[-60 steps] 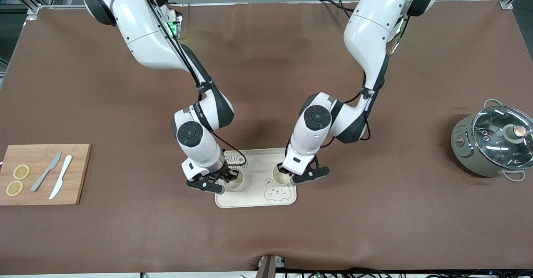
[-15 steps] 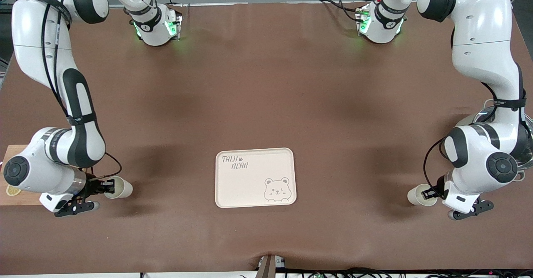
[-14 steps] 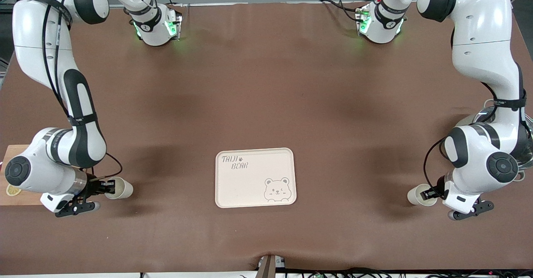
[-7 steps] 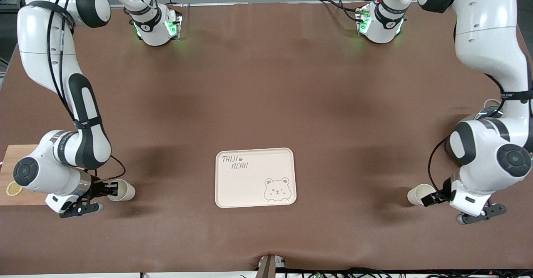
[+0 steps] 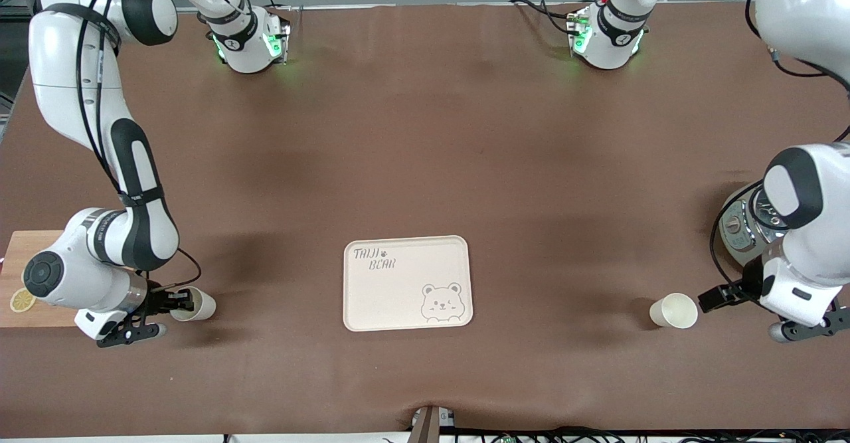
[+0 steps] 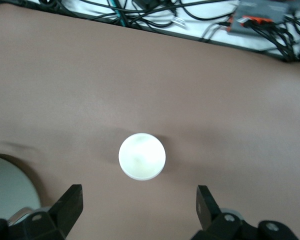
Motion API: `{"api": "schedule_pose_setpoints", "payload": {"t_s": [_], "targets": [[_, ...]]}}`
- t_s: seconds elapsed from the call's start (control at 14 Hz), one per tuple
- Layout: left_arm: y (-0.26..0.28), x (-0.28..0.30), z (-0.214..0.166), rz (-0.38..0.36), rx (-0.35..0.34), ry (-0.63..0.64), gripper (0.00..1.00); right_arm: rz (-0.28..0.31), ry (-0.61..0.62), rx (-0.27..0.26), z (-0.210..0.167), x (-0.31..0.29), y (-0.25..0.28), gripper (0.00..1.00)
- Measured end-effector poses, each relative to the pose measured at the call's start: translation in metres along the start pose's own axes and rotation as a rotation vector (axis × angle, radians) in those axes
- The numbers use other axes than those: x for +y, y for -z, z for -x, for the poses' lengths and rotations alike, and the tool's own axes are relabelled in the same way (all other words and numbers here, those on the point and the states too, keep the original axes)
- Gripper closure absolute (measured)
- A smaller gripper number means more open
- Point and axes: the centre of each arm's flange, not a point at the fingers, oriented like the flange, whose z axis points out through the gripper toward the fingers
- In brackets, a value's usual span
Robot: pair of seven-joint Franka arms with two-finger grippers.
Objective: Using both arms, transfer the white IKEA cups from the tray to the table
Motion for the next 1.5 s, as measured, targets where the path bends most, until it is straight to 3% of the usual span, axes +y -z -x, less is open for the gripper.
{"api": "schedule_pose_setpoints", "payload": {"t_s": [0.36, 0.71, 1.0, 1.29, 1.5], "targets": [[0.067, 0.002, 0.020, 0.010, -0.056, -0.040, 0.00, 0.000, 0.000, 0.000, 0.000, 0.000, 0.000, 0.02], [0.131, 0.011, 0.051, 0.024, -0.124, -0.068, 0.00, -0.001, -0.001, 0.006, -0.002, 0.000, 0.004, 0.00], [0.174, 0.013, 0.074, 0.030, -0.146, -0.083, 0.00, -0.049, -0.012, -0.091, -0.005, -0.011, 0.032, 0.00], [0.199, 0.014, 0.098, 0.037, -0.152, -0.097, 0.00, -0.093, -0.061, -0.199, -0.007, -0.024, 0.125, 0.00], [0.214, 0.010, 0.120, 0.040, -0.153, -0.100, 0.00, -0.098, -0.086, -0.211, 0.007, -0.035, 0.224, 0.00]]}}
